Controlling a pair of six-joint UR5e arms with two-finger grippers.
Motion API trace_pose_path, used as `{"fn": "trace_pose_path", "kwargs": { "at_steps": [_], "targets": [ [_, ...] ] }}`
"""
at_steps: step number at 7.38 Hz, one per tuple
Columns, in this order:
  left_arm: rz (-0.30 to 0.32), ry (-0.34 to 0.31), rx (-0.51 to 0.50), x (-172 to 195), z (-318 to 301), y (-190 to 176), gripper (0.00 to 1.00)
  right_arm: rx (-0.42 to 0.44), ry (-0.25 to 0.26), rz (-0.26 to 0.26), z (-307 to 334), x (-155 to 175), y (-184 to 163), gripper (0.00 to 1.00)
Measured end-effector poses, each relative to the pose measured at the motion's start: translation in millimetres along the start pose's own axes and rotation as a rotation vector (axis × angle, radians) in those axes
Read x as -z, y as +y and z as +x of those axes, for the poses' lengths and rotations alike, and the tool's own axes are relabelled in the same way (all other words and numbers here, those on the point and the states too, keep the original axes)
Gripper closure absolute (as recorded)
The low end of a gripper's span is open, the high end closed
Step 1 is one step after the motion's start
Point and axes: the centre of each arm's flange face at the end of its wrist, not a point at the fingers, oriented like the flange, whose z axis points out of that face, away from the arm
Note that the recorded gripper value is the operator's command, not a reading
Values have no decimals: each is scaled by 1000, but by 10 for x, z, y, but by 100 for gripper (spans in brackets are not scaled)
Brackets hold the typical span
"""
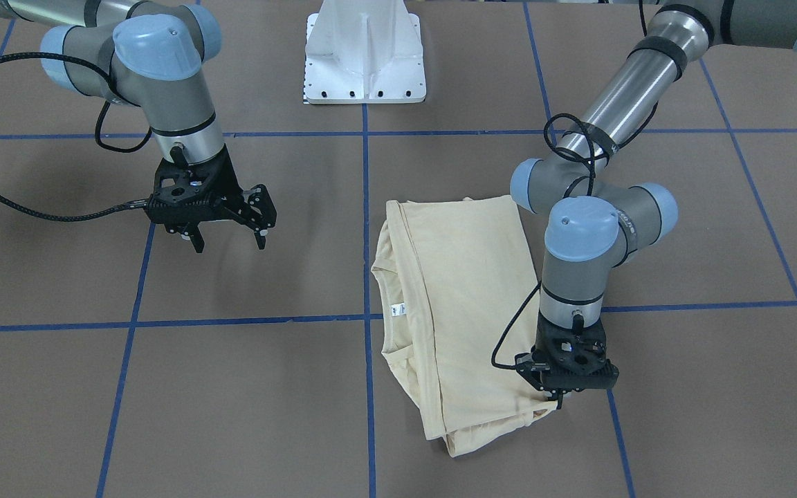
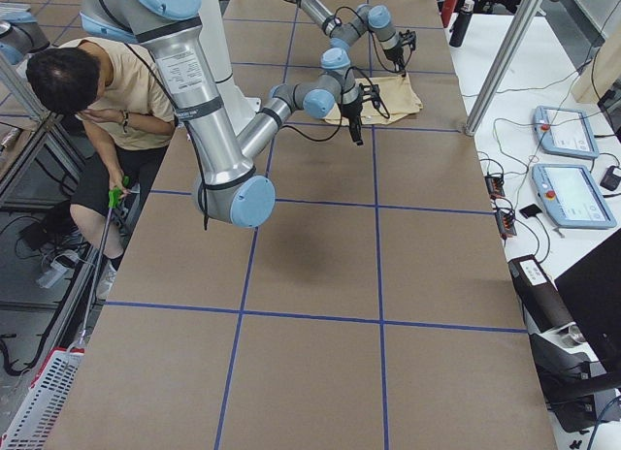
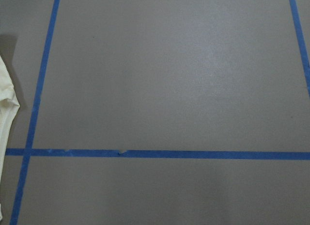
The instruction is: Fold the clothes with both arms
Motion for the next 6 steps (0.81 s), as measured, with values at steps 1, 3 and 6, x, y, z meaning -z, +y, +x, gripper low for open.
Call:
{"fn": "trace_pose_path", "kwargs": {
  "at_steps": [1,3,6],
  "targets": [
    [19,-1,-53,-7,-144,-120,0,-4,-2,-1,-26,-4,16,0],
    [11,74,-108,132,-482,-14,0,-77,-12,5,-433,-99,-1,0],
    [0,153,-123,417,-727,238,0,-276,38,59,-1738,-593,11,14]
  ]
}}
